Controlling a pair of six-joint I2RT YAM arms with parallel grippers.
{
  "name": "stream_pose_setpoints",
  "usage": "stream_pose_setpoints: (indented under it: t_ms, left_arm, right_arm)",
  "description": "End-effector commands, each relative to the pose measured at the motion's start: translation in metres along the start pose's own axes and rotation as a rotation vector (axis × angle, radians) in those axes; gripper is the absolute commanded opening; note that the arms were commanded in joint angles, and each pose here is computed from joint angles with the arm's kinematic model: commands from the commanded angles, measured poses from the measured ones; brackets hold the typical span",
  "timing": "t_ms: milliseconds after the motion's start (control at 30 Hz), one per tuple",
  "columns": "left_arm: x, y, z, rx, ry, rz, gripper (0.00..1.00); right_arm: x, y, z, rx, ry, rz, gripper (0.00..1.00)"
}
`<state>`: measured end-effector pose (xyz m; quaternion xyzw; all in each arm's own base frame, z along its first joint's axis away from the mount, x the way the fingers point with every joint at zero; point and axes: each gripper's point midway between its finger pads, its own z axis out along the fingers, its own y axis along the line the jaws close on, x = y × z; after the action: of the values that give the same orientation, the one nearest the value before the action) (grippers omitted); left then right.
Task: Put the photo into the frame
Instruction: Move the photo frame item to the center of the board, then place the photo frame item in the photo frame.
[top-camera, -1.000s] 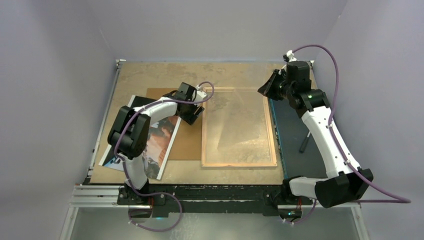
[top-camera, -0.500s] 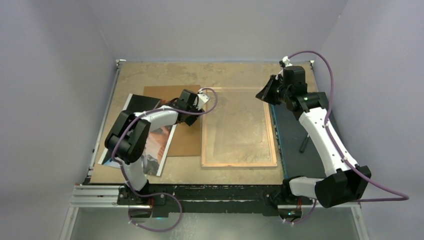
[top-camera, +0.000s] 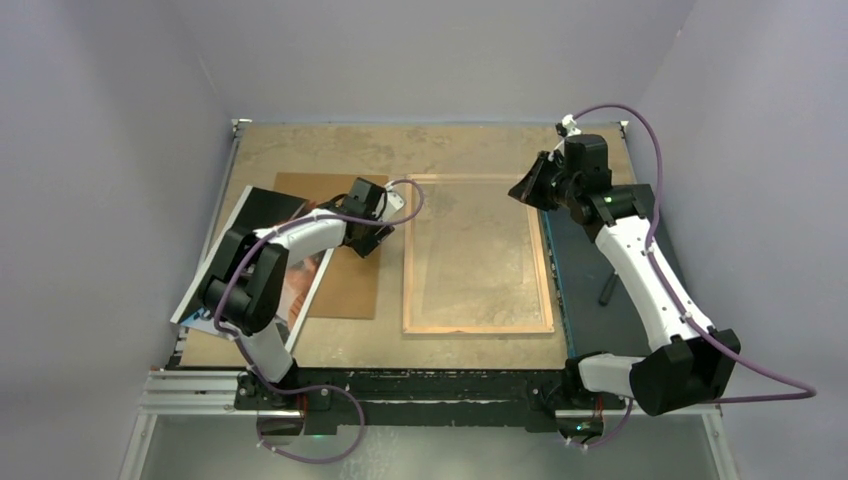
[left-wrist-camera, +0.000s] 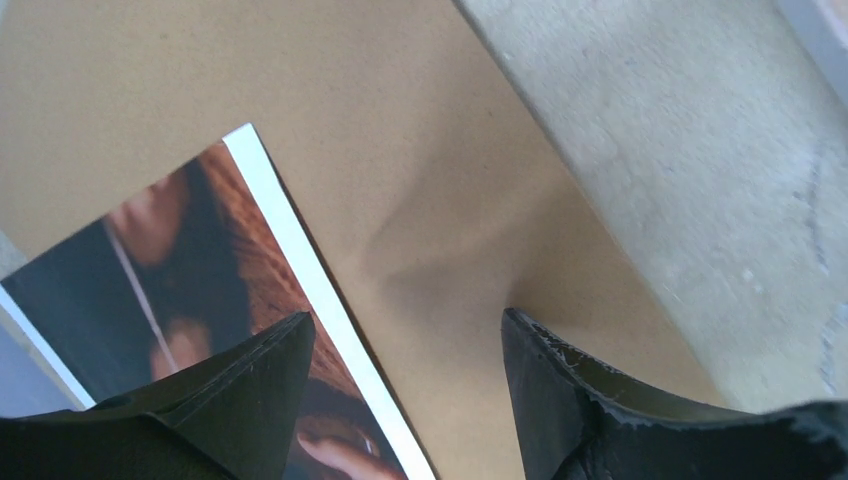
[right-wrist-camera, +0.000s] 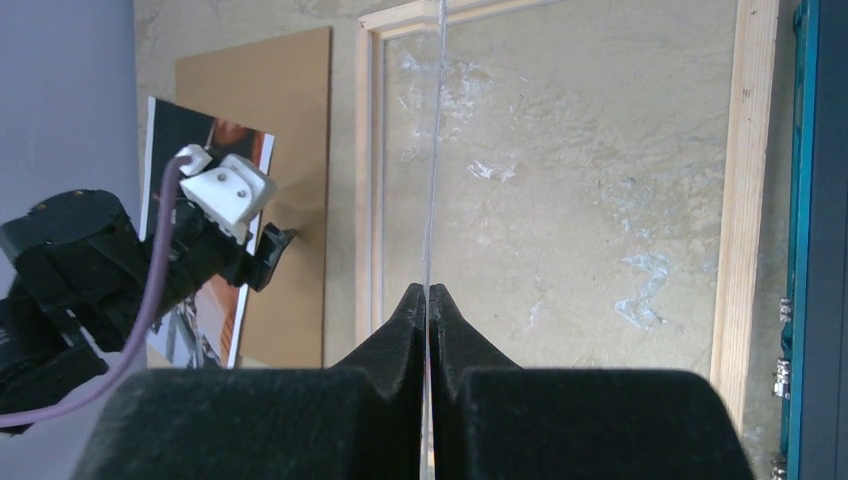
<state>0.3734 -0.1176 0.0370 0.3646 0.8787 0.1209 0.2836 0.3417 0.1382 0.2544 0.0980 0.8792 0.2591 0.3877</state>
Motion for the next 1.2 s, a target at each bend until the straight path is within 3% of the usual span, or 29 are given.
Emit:
stream_pose_setpoints:
  t_ms: [0, 200, 467, 733, 900, 1167]
  left_arm:
    - [-0.024, -0.005, -0.031, 0.13, 0.005, -0.084, 0.69]
    - [-0.079, -0.04, -0.042, 0.369, -0.072, -0.233, 0.75]
    - [-0.091, -0.083, -0.015, 0.49, -0.039, -0.279, 0.74]
    - [-0.075, -0.091, 0.008, 0.447, 0.005, -0.254, 0.65]
    - [-0.06, -0.077, 0.016, 0.349, 0.026, -0.211, 0.51]
    - [-0.043, -0.059, 0.02, 0.242, 0.047, -0.162, 0.42]
  right_arm:
    - [-0.001, 0.004, 0.0, -0.032, -0.008, -0.009, 0.0]
    - [-0.005, 0.003, -0.004, -0.013, -0.024, -0.009, 0.0]
    - [-0.006, -0.004, -0.015, 0.028, -0.039, -0.019, 0.0]
    - [-0.004, -0.003, -0.015, 0.025, -0.031, -0.016, 0.0]
    - [-0.001, 0.0, -0.014, 0.006, -0.018, -0.012, 0.0]
    - [0.0, 0.001, -0.009, -0.02, -0.035, 0.005, 0.0]
